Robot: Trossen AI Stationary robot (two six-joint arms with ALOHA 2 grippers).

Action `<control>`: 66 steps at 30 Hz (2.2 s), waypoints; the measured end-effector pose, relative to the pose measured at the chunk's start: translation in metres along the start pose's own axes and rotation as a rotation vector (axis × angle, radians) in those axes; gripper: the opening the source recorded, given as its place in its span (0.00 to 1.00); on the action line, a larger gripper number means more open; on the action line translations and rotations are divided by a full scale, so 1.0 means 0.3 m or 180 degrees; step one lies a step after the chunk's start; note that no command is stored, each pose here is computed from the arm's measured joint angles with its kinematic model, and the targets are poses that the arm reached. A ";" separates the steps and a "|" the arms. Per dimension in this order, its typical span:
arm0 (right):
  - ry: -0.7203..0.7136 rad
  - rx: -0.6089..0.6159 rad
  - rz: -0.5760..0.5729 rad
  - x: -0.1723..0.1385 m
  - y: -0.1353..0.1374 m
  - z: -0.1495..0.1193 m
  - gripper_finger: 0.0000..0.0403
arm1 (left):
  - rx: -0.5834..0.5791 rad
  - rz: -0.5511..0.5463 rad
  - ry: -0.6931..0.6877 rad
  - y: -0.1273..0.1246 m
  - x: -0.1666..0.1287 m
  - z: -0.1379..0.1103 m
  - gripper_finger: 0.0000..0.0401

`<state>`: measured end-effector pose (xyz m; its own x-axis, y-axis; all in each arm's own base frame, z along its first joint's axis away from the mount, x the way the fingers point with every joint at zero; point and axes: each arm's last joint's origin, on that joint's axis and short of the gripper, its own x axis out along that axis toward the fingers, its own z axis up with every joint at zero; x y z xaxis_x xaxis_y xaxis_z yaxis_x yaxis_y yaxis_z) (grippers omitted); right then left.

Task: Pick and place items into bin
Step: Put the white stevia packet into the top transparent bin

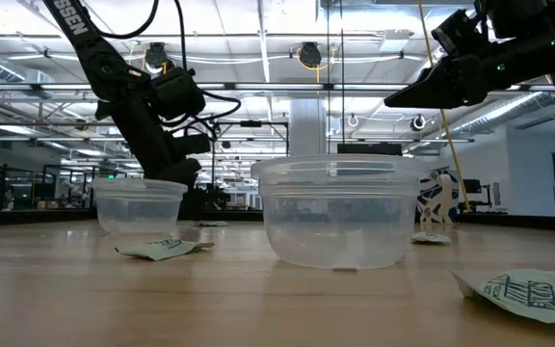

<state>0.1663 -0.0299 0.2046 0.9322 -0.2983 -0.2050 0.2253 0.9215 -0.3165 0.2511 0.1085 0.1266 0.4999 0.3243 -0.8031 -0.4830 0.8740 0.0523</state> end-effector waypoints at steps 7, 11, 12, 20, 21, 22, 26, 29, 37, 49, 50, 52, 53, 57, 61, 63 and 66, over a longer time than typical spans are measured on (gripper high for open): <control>0.0000 0.0001 0.0000 0.000 0.000 0.000 0.46 | 0.0111 0.0027 0.0021 -0.003 0.000 -0.002 0.46; 0.0000 0.0001 0.0000 0.000 0.000 0.000 0.46 | 0.0114 0.0041 -0.0088 -0.002 -0.011 0.010 0.46; 0.0000 0.0001 0.0001 0.000 0.000 0.000 0.46 | 0.0109 0.0068 -0.0107 -0.002 -0.012 0.013 0.46; 0.0000 0.0000 0.0003 0.000 0.000 0.000 0.46 | -0.0189 0.0222 0.0029 0.032 -0.009 0.001 0.46; 0.0001 0.0000 0.0003 0.000 0.000 0.000 0.46 | -0.0378 0.0246 0.0049 0.043 -0.008 -0.001 0.46; 0.0000 0.0000 0.0002 0.000 0.000 0.000 0.46 | -0.0592 0.0260 0.0066 0.054 -0.007 -0.004 0.46; 0.0001 0.0000 0.0002 0.000 0.000 0.000 0.46 | -0.1031 0.0162 0.0162 0.084 -0.005 -0.012 0.46; 0.0001 0.0000 0.0002 0.000 0.000 0.000 0.46 | -0.1021 0.0053 0.0148 0.090 -0.004 -0.009 0.46; 0.0003 0.0000 0.0002 0.000 0.001 -0.001 0.46 | -0.1274 -0.0235 0.0126 0.095 -0.004 -0.003 0.46; 0.0002 -0.0010 0.0001 0.000 0.001 -0.001 0.46 | -0.1469 -0.0293 0.0158 0.090 0.028 -0.008 0.46; 0.0003 -0.0011 0.0001 0.000 0.001 -0.001 0.46 | -0.1475 -0.0309 0.0157 0.091 0.039 -0.009 0.46; 0.0003 -0.0011 0.0002 0.000 0.001 -0.002 0.46 | -0.1483 -0.0335 0.0161 0.089 0.054 -0.011 0.46; 0.0003 -0.0012 0.0001 0.000 0.001 -0.002 0.46 | -0.1503 -0.0340 0.0170 0.089 0.058 -0.011 0.46; 0.0004 -0.0013 0.0001 0.000 0.001 -0.002 0.46 | -0.1668 -0.0334 0.0223 0.087 0.059 -0.016 0.46; 0.0004 -0.0012 0.0001 0.000 0.001 -0.002 0.46 | -0.1730 -0.0385 0.0279 0.079 0.050 -0.019 0.46; 0.0005 -0.0012 0.0002 0.000 0.001 -0.002 0.46 | -0.1742 -0.0379 0.0325 0.071 0.049 -0.022 0.46; 0.0023 -0.0015 0.0007 0.000 0.001 -0.004 0.46 | -0.1723 -0.0389 0.0366 0.058 0.047 -0.025 0.46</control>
<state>0.1660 -0.0298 0.2033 0.9306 -0.2981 -0.2124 0.2218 0.9209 -0.3204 0.2443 0.1256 0.1116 0.5083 0.1646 -0.8453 -0.7416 0.5827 -0.3325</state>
